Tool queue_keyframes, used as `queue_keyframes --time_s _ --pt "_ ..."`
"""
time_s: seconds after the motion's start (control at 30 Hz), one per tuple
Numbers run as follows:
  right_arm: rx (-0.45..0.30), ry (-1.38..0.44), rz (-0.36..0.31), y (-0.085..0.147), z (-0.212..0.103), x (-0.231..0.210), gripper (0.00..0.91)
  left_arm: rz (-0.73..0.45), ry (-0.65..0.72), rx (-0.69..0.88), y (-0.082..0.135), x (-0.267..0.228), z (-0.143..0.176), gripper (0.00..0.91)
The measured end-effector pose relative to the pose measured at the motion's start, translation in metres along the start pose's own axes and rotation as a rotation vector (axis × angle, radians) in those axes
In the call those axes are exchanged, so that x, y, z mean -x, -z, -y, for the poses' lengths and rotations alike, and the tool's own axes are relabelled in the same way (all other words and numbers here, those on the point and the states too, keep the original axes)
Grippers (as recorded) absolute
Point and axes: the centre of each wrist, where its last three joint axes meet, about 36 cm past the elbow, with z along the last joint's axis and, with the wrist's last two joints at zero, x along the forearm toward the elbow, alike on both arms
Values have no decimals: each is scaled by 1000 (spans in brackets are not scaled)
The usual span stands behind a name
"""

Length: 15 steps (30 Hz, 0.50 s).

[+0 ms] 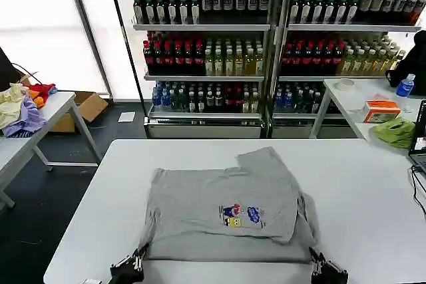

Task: Fold and organize the clothes.

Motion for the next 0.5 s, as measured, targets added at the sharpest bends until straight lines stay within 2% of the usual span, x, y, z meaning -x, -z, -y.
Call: queue_keyframes --time_s 0.3,0.5 --pt "8 -8 47 14 8 -7 907 -55 44 7 17 -28 -4 907" --pt "19 -32 127 37 33 3 907 -50 80 24 29 -34 -16 907"
